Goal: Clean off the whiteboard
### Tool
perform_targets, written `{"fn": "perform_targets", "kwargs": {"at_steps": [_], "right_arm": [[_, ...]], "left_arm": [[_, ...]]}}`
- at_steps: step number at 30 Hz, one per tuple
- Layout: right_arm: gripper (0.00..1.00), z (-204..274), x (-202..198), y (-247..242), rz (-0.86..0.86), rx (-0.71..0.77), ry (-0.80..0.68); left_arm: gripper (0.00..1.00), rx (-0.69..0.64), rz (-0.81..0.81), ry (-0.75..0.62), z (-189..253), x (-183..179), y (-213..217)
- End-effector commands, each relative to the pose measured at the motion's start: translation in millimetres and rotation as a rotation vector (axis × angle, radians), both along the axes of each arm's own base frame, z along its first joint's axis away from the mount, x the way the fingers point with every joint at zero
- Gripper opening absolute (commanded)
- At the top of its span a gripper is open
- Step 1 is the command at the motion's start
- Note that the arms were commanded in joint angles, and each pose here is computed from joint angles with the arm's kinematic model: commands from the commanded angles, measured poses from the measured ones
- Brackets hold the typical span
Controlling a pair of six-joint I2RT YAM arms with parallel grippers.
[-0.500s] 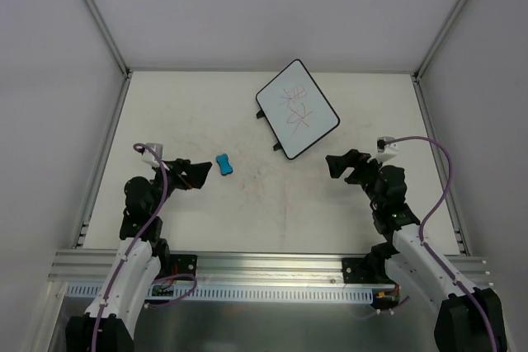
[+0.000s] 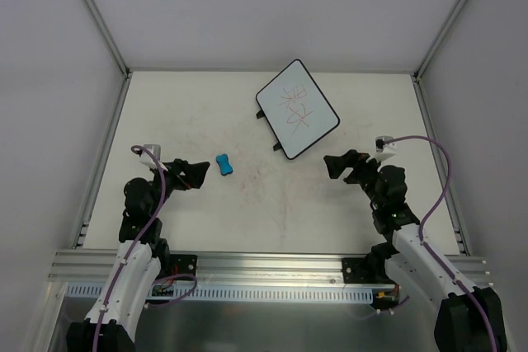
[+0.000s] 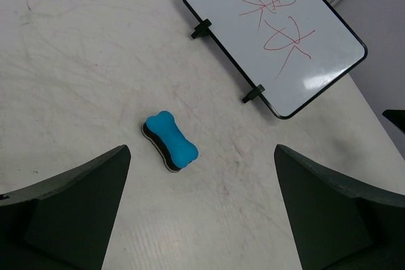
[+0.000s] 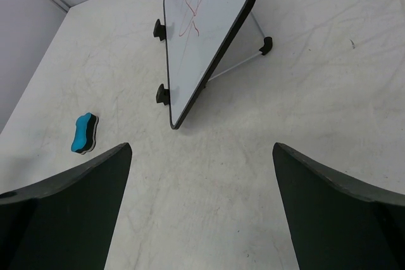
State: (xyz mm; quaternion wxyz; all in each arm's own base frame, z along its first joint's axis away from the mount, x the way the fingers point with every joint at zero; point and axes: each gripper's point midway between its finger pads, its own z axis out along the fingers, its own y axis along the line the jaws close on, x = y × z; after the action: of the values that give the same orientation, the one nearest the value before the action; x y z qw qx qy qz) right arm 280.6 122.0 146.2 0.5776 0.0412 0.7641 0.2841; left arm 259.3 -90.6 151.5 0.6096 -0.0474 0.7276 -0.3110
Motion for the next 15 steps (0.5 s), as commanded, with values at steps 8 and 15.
{"fn": "perform_targets", "kwargs": {"at_steps": [8,15], "right_arm": [[0.99,24.4,19.8,5.9,0.034,0.105,-0.042],[0.99,36.8,38.2,15.3,0.094,0.218,-0.089]], "left_arm": [[0.99,0.019,0.058,0.001,14.0,10.7,10.0],[0.99,0.027,0.073,0.012,10.5,11.3,12.7]]}}
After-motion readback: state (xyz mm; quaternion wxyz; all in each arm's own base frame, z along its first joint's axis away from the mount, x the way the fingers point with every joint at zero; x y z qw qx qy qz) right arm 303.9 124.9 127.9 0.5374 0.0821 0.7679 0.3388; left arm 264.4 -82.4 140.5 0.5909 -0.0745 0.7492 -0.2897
